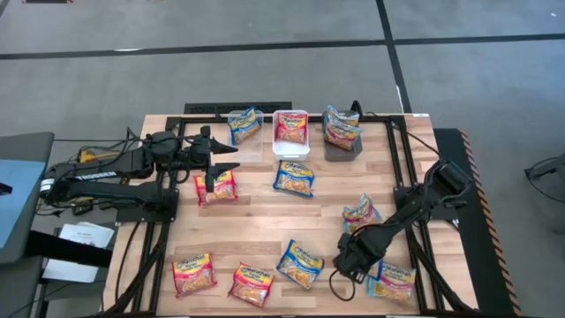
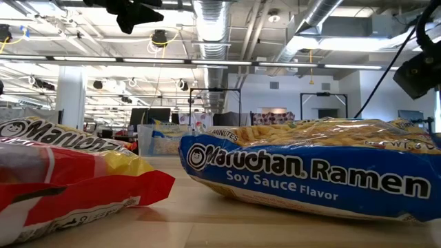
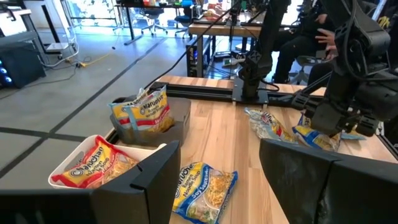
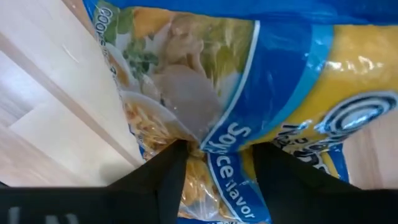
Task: Sort Maruchan noodles
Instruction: Put the blue noodle pack into the transparent bin
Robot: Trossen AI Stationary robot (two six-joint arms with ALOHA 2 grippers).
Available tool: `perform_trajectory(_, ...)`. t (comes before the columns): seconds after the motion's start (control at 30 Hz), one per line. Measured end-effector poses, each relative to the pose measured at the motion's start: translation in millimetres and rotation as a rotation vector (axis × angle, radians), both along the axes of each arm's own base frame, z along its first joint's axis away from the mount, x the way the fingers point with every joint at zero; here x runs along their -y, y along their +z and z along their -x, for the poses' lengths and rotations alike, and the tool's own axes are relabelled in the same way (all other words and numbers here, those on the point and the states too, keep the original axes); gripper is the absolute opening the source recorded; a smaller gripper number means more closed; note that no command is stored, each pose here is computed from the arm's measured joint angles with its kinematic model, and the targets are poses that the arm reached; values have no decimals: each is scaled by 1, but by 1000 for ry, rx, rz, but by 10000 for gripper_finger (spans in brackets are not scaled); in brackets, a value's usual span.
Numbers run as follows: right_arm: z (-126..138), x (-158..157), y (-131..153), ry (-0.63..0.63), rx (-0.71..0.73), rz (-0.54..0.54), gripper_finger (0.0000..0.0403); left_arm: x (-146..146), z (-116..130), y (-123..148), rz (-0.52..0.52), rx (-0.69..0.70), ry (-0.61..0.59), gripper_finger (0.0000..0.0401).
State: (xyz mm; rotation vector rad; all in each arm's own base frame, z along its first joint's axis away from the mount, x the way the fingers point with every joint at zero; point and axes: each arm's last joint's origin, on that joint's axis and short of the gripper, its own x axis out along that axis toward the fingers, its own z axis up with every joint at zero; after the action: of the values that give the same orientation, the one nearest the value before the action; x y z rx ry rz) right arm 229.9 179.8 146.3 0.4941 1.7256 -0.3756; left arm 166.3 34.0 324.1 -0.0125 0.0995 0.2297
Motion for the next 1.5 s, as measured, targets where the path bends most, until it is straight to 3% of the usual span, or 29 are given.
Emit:
perform_trajectory(0.33, -3, 2, 0, -20, 3, -17, 30, 0, 0, 0, -1, 0, 8, 210)
perform_trajectory(0.4, -3, 2, 0, -18, 2, -20, 12, 0, 0, 0, -1, 0, 8, 210)
perform_trajectory(1.23, -22, -10, 49, 24, 66, 46, 3, 0, 0, 0, 84, 22, 18, 210)
perform_trajectory(1.37, -23, -11, 53, 25, 73, 42, 3, -2, 0, 4, 168, 87, 77, 210)
perform_trajectory(1.5, -25, -10, 55, 44, 94, 48, 3, -8, -2, 13, 182, 196, 120, 210)
